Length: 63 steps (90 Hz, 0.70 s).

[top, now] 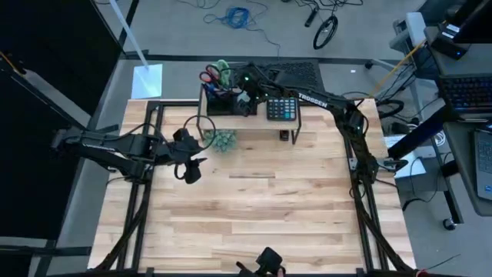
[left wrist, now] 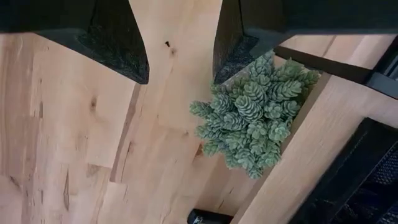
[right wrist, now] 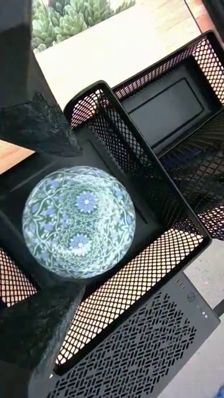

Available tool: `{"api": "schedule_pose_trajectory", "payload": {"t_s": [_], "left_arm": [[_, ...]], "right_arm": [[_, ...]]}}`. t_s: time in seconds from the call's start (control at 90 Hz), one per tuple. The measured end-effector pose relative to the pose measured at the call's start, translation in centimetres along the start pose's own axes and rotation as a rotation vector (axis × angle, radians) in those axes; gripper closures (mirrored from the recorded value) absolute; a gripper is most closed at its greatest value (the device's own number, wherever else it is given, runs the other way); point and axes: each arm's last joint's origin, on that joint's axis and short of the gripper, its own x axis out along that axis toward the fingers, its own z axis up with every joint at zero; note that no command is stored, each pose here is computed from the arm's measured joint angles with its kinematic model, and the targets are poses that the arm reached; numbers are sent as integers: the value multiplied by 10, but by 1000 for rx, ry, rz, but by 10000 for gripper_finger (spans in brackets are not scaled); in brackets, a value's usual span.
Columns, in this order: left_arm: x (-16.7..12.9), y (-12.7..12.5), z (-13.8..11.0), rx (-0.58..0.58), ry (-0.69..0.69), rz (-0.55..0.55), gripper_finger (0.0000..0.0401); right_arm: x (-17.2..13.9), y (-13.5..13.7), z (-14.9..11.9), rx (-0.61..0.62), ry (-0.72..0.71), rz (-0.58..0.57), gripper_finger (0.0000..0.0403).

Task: Pick and place office supplies into organizer
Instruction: Move the green plant to the bottom right of the table

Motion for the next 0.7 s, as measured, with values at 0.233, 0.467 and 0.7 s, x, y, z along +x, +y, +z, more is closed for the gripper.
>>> {"api": "schedule_pose_trajectory", "payload": {"t_s": [0.233,0.467,0.7], "left_arm": [[0,0,0,0,0,0,234],[0,0,0,1,1,0,234],[0,0,0,2,4,1,234]], "right_arm": [[-4,0,1,-22,-8,5,77],[-36,0,5,-30,-68,12,78],[-77,-3,4,-51,-114,11,78]]}}
